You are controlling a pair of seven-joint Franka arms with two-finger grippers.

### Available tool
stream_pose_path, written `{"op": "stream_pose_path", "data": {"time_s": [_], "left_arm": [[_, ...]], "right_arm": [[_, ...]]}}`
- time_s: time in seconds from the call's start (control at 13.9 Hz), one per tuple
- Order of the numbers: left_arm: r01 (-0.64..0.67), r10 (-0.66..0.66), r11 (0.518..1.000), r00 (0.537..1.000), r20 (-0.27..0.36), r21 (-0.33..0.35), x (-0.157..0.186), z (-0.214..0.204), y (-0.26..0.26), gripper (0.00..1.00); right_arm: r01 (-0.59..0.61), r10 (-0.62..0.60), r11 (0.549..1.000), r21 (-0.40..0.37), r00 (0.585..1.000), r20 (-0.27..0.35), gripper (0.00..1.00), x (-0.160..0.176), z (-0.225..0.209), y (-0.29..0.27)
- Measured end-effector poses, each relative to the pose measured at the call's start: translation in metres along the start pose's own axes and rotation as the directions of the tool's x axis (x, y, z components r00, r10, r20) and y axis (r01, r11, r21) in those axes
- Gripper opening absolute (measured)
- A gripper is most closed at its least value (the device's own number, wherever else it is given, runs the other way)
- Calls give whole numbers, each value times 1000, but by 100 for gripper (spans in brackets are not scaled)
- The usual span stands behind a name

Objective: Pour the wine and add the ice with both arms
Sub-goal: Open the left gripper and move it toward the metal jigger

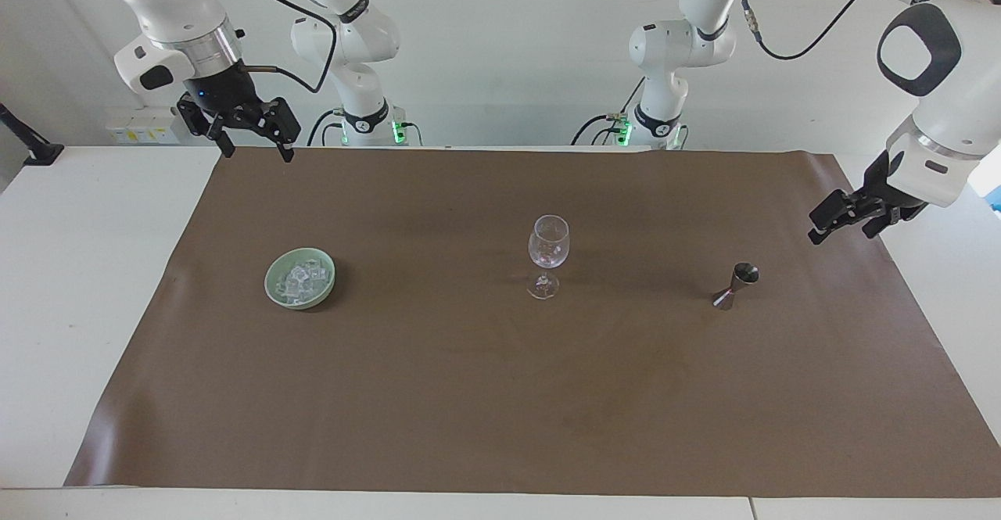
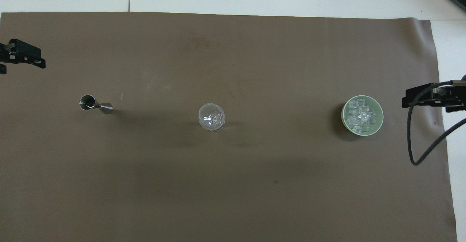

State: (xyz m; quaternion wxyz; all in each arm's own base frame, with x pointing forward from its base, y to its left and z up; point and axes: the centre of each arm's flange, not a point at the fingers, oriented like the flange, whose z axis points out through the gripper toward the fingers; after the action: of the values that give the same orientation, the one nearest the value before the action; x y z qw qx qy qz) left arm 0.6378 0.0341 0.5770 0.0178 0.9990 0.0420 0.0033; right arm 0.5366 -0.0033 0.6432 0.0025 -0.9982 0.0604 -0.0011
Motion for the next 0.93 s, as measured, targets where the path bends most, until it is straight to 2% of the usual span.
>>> {"op": "stream_pose_path", "data": {"time_s": [0.36,0.93], "left_arm": [[15,-15,1000,999,32,-1,16,33,-8,100],[57,-56,997,998,32,-44,30,50,-27,100]], "right_arm": [[0,0,1000,0,1000,0,100,0,0,0],[0,0,1000,0,1000,0,100,0,0,0]]}}
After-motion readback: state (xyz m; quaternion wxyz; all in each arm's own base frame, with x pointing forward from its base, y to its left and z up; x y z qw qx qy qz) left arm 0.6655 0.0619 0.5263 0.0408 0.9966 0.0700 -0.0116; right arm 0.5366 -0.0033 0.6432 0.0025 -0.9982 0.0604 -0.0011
